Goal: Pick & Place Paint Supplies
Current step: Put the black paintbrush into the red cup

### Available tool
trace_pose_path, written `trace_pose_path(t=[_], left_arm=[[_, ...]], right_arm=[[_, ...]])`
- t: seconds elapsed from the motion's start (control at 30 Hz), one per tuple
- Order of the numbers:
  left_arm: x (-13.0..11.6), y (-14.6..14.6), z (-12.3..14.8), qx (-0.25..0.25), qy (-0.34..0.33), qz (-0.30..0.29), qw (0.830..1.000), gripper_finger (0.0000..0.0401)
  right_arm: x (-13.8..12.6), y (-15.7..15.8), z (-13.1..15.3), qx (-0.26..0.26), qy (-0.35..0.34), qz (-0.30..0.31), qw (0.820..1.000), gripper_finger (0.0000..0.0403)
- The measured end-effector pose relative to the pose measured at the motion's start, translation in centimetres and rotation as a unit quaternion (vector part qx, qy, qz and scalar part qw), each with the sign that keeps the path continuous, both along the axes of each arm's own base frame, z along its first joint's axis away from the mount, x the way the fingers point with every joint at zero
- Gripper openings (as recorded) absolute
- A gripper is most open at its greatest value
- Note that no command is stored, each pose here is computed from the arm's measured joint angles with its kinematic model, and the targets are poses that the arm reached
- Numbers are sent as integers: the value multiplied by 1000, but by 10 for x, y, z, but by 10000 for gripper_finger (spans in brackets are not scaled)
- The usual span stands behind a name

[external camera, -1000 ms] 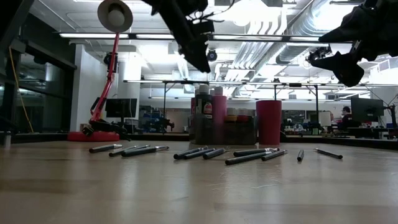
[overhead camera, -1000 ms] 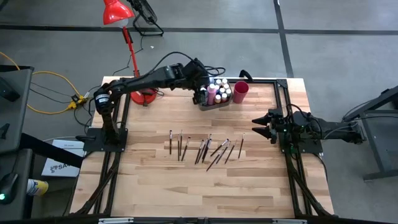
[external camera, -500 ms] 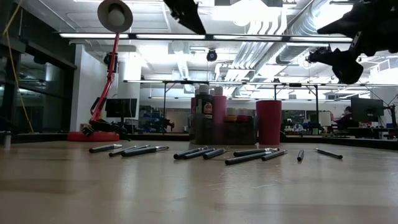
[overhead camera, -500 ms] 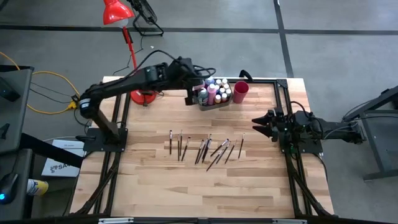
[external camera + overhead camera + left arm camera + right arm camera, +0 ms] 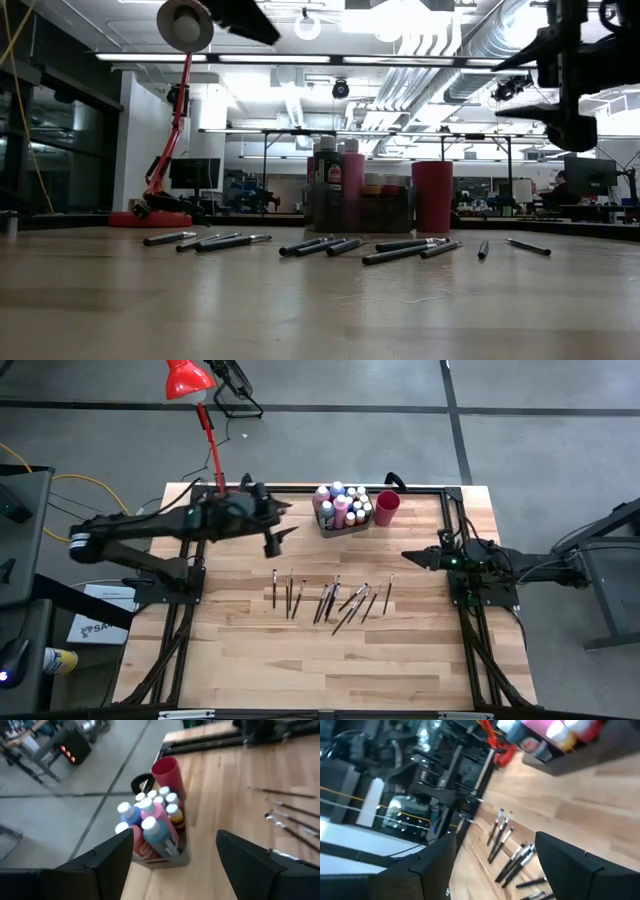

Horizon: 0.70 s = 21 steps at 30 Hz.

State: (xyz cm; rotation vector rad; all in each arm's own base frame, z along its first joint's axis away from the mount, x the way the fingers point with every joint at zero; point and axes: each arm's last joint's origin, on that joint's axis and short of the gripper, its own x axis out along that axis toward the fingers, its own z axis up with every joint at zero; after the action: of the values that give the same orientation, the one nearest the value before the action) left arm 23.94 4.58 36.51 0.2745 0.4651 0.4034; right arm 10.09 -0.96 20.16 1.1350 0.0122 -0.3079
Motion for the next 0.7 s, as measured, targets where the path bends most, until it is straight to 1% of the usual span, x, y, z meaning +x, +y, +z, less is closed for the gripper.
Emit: trace_pose_path(t=[0.07,0.2,0.27,0.33,0.4,0.47,0.6,0.7], left_arm=[[-15,-6,-6,2,-30,-7,1000,277],[-46,-12,-29,-2,-56,-8,998,277],[-63,-14,-41,-10,-64,-4,998,277],[-78,-16,-51,-14,-89,-8,996,277],[-92,-18,-62,-17,-105,-18,994,277],[-104,-20,-67,-22,-131,-22,991,277],[-123,-23,-81,-32,-157,-29,987,277],[-134,-25,-87,-31,-174,-36,984,277]], right_arm=[[5,0,2,20,15,-3,1000,266],[18,-1,15,40,55,-11,998,266],[27,-1,22,53,92,-20,994,266],[33,-2,29,74,149,-31,986,266],[39,-2,34,97,211,-51,971,266],[45,-2,39,122,269,-72,953,266],[56,-2,37,171,384,-116,900,266],[67,-3,27,205,432,-132,868,266]])
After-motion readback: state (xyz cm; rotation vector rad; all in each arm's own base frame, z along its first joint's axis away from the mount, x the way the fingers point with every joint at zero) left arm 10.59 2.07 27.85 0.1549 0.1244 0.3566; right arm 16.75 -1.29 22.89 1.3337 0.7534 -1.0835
